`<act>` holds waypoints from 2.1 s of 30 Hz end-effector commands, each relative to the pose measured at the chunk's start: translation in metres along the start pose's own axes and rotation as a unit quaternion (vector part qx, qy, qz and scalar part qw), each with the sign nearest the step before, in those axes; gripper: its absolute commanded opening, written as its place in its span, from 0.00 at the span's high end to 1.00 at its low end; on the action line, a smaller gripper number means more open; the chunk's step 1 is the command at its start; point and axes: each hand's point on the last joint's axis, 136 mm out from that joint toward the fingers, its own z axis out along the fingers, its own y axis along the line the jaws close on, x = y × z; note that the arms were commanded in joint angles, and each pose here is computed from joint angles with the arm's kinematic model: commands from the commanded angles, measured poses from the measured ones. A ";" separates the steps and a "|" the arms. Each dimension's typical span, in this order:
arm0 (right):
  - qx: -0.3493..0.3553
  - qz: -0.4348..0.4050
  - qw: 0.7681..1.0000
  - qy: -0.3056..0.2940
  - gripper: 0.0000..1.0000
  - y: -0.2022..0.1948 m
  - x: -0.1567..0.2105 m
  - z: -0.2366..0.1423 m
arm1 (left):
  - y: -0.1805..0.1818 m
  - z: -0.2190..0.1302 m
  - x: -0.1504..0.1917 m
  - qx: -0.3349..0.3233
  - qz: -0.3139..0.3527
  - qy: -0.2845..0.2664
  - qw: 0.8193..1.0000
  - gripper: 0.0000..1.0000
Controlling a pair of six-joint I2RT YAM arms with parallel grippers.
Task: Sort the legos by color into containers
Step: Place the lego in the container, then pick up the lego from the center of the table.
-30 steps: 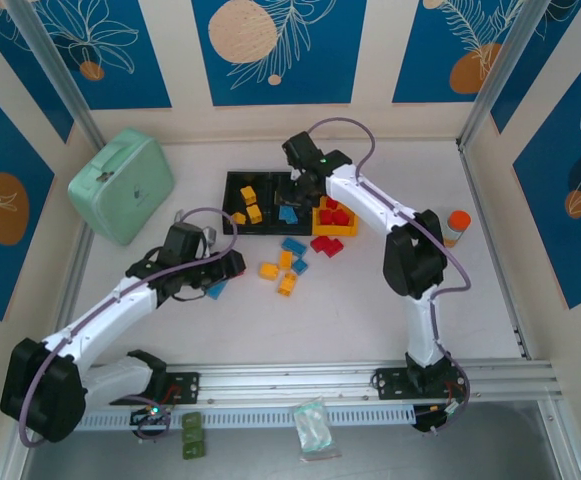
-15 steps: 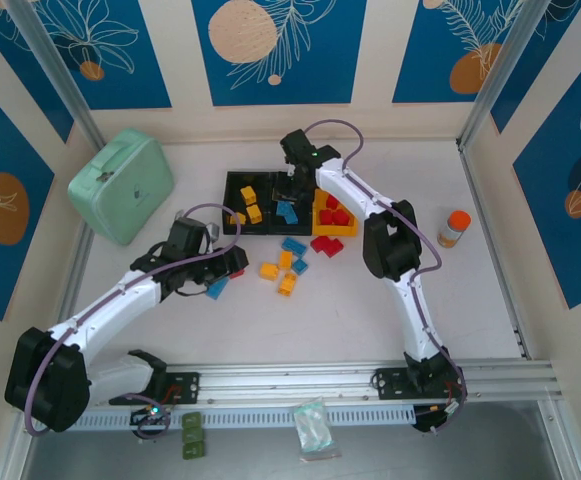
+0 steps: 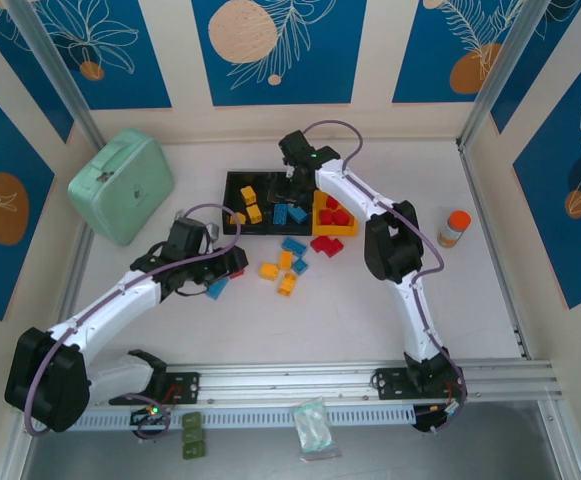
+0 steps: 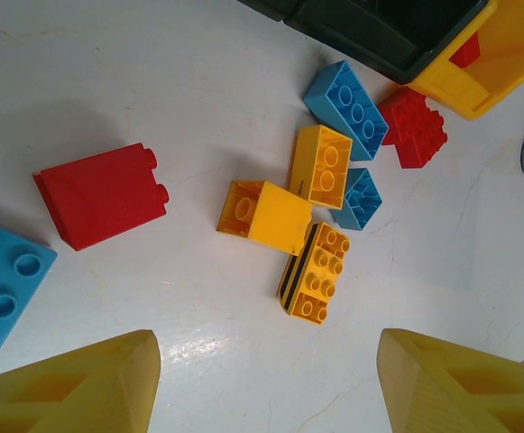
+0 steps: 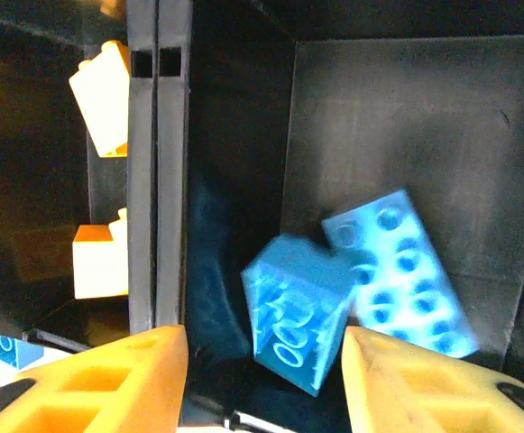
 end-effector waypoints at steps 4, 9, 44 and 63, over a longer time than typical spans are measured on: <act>-0.027 -0.021 0.999 -0.042 0.51 0.023 -0.002 -0.056 | 0.000 -0.005 0.003 -0.003 0.009 -0.005 1.000 0.35; -0.028 -0.027 0.998 -0.050 0.51 0.019 0.013 -0.075 | 0.002 -0.005 0.006 -0.001 0.007 -0.003 1.000 0.35; -0.020 0.032 0.999 -0.017 0.43 -0.095 0.220 -0.113 | 0.057 0.075 -0.031 -0.248 0.062 0.079 0.964 0.34; -0.077 0.021 0.997 -0.009 0.43 -0.078 0.225 -0.111 | 0.027 0.080 -0.038 -0.223 0.090 0.084 0.967 0.63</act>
